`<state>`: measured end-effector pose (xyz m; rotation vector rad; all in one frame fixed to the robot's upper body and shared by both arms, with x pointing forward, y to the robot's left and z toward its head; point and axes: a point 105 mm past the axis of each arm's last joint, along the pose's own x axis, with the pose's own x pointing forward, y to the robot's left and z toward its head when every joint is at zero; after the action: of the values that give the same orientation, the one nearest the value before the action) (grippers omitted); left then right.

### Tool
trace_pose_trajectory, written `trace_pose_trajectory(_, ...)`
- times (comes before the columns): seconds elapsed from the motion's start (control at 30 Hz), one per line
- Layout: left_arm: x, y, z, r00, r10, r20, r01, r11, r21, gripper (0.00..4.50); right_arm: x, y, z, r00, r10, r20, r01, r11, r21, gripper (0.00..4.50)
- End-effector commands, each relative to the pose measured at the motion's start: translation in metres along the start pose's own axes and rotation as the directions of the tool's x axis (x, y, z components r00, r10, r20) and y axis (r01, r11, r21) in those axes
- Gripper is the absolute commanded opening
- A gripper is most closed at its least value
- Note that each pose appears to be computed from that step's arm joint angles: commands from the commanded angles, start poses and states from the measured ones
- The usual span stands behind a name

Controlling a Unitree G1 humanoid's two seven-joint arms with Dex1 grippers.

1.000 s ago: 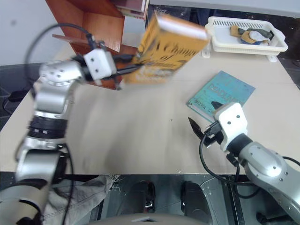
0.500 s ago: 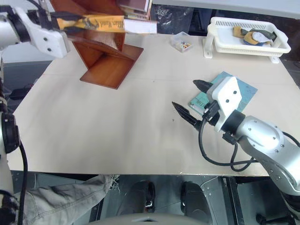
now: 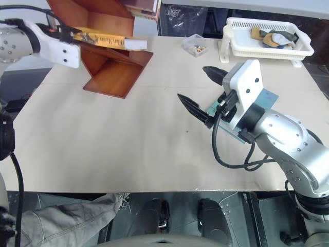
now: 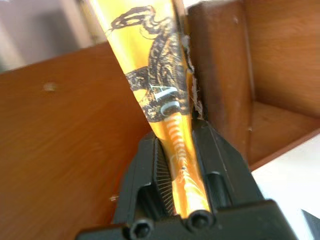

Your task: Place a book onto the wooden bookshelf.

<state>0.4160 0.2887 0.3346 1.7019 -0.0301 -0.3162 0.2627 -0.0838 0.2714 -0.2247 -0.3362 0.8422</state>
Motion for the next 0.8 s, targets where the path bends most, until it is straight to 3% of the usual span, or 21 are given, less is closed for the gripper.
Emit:
trace_pose_trajectory(0.03,-0.013,0.017,-0.017,0.995,0.076,-0.069,-0.078,0.997,-0.029,2.65,-0.003,0.001,0.006,1.0,-0.019,0.021,0.019,0.999,-0.027,4.5)
trace_pose_trajectory(0.13,-0.016,0.022,-0.017,0.991,0.122,-0.058,-0.124,0.991,-0.044,4.28,-0.004,0.001,0.002,1.0,-0.024,0.011,0.024,0.999,-0.023,4.5)
trace_pose_trajectory(0.17,-0.018,0.023,-0.018,0.989,0.139,-0.046,-0.142,0.988,-0.061,4.45,-0.005,0.002,0.001,1.0,-0.024,0.005,0.024,0.999,-0.024,4.5)
trace_pose_trajectory(0.4,-0.048,0.035,-0.013,0.929,0.327,0.175,-0.215,0.86,-0.464,4.45,-0.01,0.0,-0.009,0.999,-0.019,-0.039,0.018,0.999,-0.028,4.5)
trace_pose_trajectory(0.5,-0.061,0.031,-0.015,0.882,0.396,0.256,-0.176,0.78,-0.601,4.45,-0.013,-0.004,-0.016,0.997,-0.01,-0.071,0.008,1.0,-0.027,4.5)
trace_pose_trajectory(0.6,-0.066,0.021,-0.002,0.804,0.439,0.401,-0.011,0.685,-0.729,4.45,-0.016,-0.007,-0.025,0.993,0.011,-0.122,-0.016,0.999,-0.04,4.5)
trace_pose_trajectory(0.7,-0.067,-0.025,0.042,0.763,0.363,0.535,0.252,0.595,-0.763,4.45,-0.02,-0.007,-0.032,0.986,0.044,-0.162,-0.047,0.999,-0.019,4.5)
trace_pose_trajectory(0.8,-0.07,-0.08,0.085,0.785,0.317,0.531,0.38,0.43,-0.819,4.45,-0.027,-0.006,-0.042,0.975,0.065,-0.212,-0.068,0.998,-0.007,4.5)
